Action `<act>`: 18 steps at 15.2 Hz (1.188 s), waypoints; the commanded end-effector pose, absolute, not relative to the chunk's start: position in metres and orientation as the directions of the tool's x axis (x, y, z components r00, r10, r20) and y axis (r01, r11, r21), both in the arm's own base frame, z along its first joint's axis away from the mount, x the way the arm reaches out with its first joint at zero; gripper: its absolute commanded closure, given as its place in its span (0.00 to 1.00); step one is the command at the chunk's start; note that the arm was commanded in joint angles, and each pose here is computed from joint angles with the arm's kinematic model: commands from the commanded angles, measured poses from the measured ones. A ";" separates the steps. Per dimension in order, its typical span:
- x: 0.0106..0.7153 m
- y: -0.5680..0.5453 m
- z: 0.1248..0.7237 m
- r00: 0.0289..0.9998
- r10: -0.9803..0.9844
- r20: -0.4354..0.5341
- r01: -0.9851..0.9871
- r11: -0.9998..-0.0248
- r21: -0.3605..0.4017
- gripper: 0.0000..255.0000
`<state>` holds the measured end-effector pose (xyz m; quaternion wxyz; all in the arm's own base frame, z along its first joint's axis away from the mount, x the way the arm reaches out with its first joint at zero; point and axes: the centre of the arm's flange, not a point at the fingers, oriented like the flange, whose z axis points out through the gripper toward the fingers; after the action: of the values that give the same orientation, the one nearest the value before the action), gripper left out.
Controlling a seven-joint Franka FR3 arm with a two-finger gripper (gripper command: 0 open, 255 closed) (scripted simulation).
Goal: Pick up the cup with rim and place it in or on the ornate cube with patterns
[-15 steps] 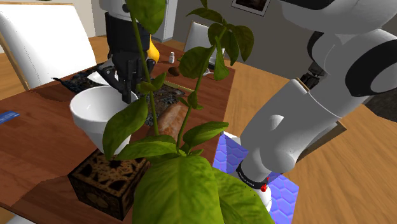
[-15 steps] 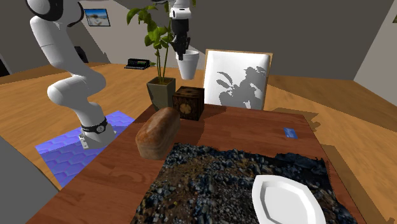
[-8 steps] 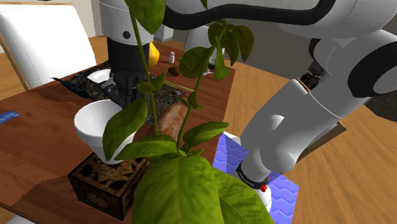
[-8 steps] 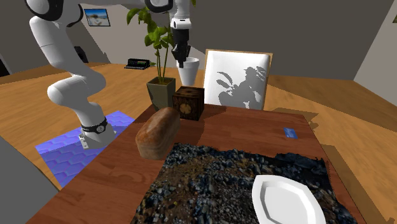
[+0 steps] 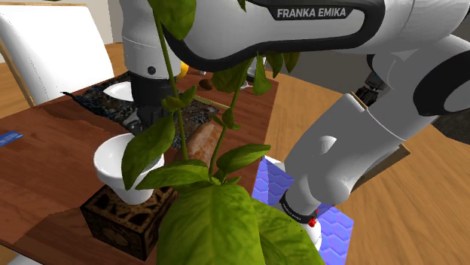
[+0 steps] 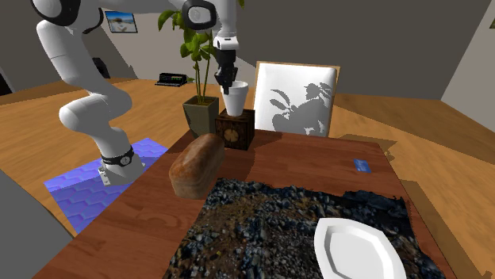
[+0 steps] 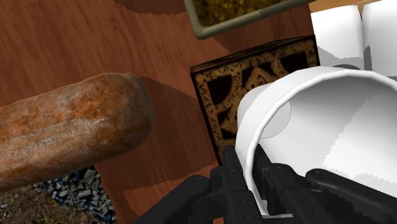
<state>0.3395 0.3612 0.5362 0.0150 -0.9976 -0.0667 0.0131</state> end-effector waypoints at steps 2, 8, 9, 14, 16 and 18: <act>0.340 0.362 0.532 0.991 0.133 -0.023 0.133 -0.991 -0.032 1.00; 0.340 0.362 0.532 0.991 0.133 -0.023 0.133 -0.991 -0.032 0.00; 0.340 0.362 0.532 0.991 0.133 -0.023 0.133 -0.991 -0.032 0.00; 0.341 0.361 0.545 0.991 0.133 -0.023 0.133 -0.991 -0.032 0.00; 0.341 0.361 0.571 0.991 0.133 -0.023 0.133 -0.991 -0.032 0.00; 0.342 0.360 0.582 0.991 0.133 -0.023 0.133 -0.991 -0.032 0.00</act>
<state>0.3424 0.3621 0.5766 0.0156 -0.9976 -0.0666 0.0124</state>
